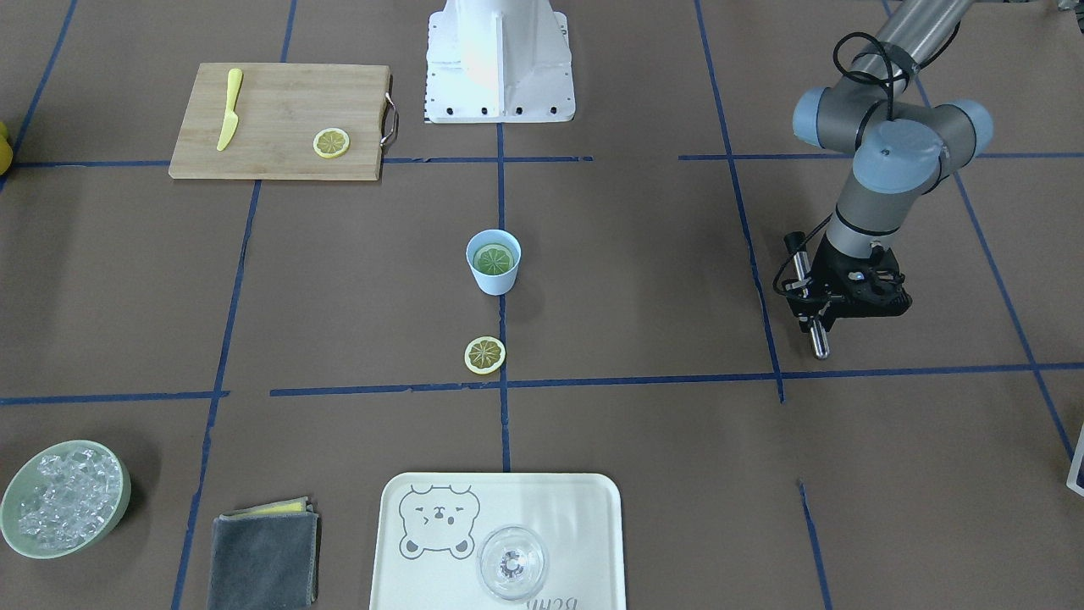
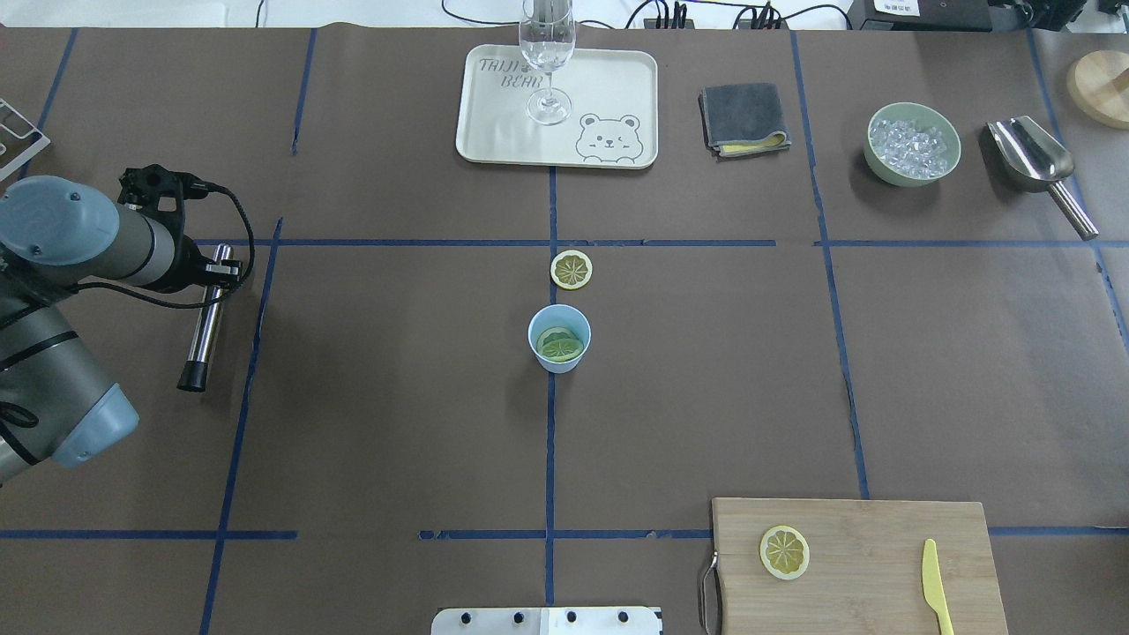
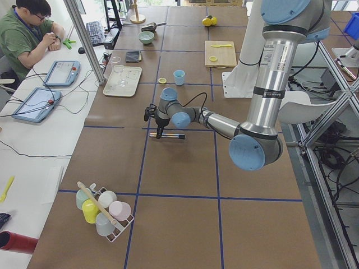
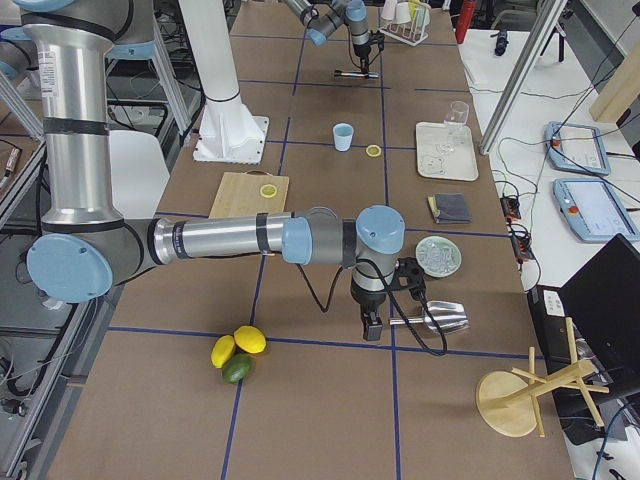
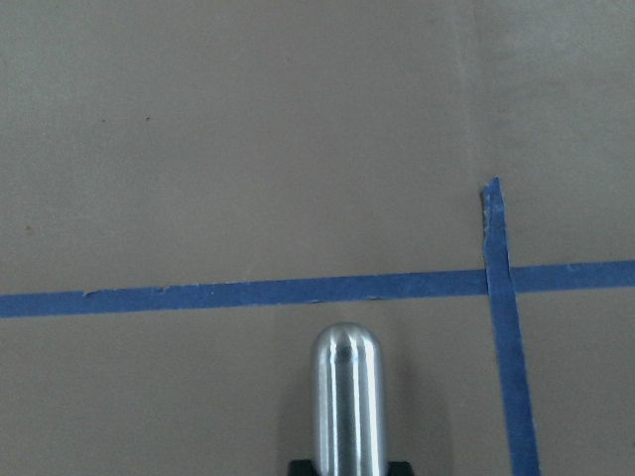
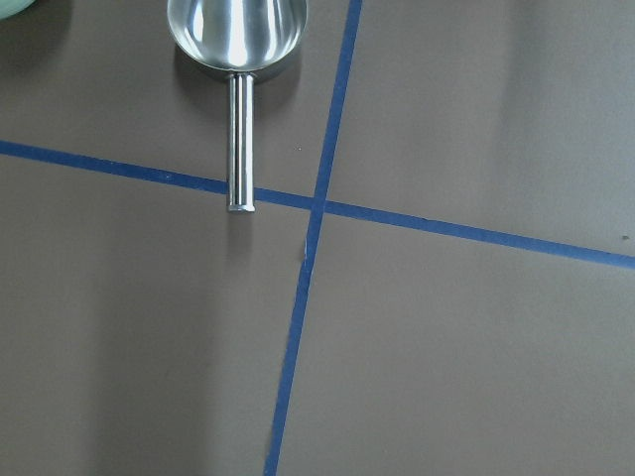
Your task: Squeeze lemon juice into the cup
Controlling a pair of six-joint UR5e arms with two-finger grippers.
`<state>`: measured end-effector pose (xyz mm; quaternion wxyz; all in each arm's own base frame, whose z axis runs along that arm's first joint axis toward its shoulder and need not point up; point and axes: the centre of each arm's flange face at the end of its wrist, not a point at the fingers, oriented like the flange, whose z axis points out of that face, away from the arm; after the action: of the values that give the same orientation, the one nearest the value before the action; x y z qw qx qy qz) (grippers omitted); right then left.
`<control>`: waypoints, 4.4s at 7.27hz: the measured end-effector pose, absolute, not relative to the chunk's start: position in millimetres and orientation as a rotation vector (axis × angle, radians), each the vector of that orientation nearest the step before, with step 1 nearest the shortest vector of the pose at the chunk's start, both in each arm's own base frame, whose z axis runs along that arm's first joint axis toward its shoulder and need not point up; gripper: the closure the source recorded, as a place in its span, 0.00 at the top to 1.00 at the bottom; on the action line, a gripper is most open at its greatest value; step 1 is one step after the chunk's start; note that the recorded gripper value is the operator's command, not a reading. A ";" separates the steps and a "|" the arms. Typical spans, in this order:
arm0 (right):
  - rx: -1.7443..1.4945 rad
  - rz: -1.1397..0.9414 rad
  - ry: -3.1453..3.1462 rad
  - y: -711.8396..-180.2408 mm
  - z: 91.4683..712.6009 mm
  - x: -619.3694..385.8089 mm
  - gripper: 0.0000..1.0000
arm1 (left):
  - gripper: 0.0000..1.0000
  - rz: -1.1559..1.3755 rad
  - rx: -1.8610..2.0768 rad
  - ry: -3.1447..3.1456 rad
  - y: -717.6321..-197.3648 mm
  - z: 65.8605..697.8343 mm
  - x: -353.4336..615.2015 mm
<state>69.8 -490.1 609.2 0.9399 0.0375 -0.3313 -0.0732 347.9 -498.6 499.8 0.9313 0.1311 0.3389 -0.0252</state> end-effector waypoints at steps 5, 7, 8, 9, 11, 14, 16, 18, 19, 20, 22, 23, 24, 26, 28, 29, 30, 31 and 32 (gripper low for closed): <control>0.077 -0.150 -0.676 -490.2 609.1 69.8 1.00 | 1.00 -0.051 0.267 0.678 -495.5 508.9 346.1; 0.077 -0.150 -0.676 -490.2 609.0 69.8 1.00 | 1.00 -0.027 0.290 0.690 -494.4 497.1 343.7; 0.077 -0.150 -0.676 -490.2 609.0 69.8 1.00 | 1.00 0.033 0.325 0.692 -492.9 485.1 333.6; 0.078 -0.151 -0.677 -490.2 608.7 69.8 1.00 | 1.00 0.109 0.376 0.670 -498.0 476.0 307.7; 0.080 -0.155 -0.677 -490.2 608.3 69.7 1.00 | 1.00 0.252 0.451 0.586 -538.2 476.8 196.2; 0.080 -0.155 -0.680 -490.2 608.4 69.5 1.00 | 1.00 0.285 0.365 0.536 -558.8 513.4 16.5; 0.078 -0.154 -0.683 -490.1 608.9 69.3 1.00 | 1.00 0.247 0.253 0.588 -520.7 583.0 -41.5; 0.079 -0.156 -0.682 -489.4 609.2 69.3 1.00 | 1.00 0.247 0.191 0.735 -470.5 629.6 -54.9; 0.079 -0.158 -0.681 -488.5 609.8 69.4 1.00 | 1.00 0.237 0.177 0.811 -460.9 634.2 -52.4; 0.078 -0.160 -0.681 -487.1 610.5 69.5 1.00 | 1.00 0.229 0.169 0.846 -457.3 635.6 -51.3; 0.075 -0.160 -0.681 -484.5 612.4 69.5 1.00 | 1.00 0.221 0.161 0.854 -456.2 637.1 -51.6; 0.073 -0.160 -0.681 -483.3 613.3 69.5 1.00 | 1.00 0.219 0.158 0.836 -454.9 638.9 -53.1; 0.072 -0.159 -0.681 -481.7 614.1 69.5 1.00 | 1.00 0.218 0.155 0.809 -453.4 640.8 -55.0; 0.071 -0.175 -0.681 -471.5 617.8 69.5 1.00 | 1.00 0.218 0.154 0.786 -452.4 642.3 -56.7; 0.077 -0.195 -0.682 -448.5 615.9 69.4 1.00 | 1.00 0.212 0.142 0.780 -448.5 649.5 -57.7; 0.072 -0.194 -0.682 -441.4 617.7 69.4 1.00 | 1.00 0.212 0.141 0.780 -447.0 650.1 -57.9; 0.065 -0.191 -0.682 -437.0 620.9 69.5 1.00 | 1.00 0.213 0.143 0.780 -446.5 649.6 -57.9; 0.057 -0.187 -0.683 -433.9 624.1 69.5 1.00 | 1.00 0.216 0.148 0.780 -447.0 648.0 -57.8; 0.051 -0.183 -0.685 -432.3 626.6 69.4 1.00 | 1.00 0.219 0.153 0.779 -448.0 646.6 -57.6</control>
<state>69.4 -432.3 626.6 0.9375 0.0250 -0.3354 -0.0897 -57.6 -448.0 646.6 0.9164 0.0744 0.3786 0.1064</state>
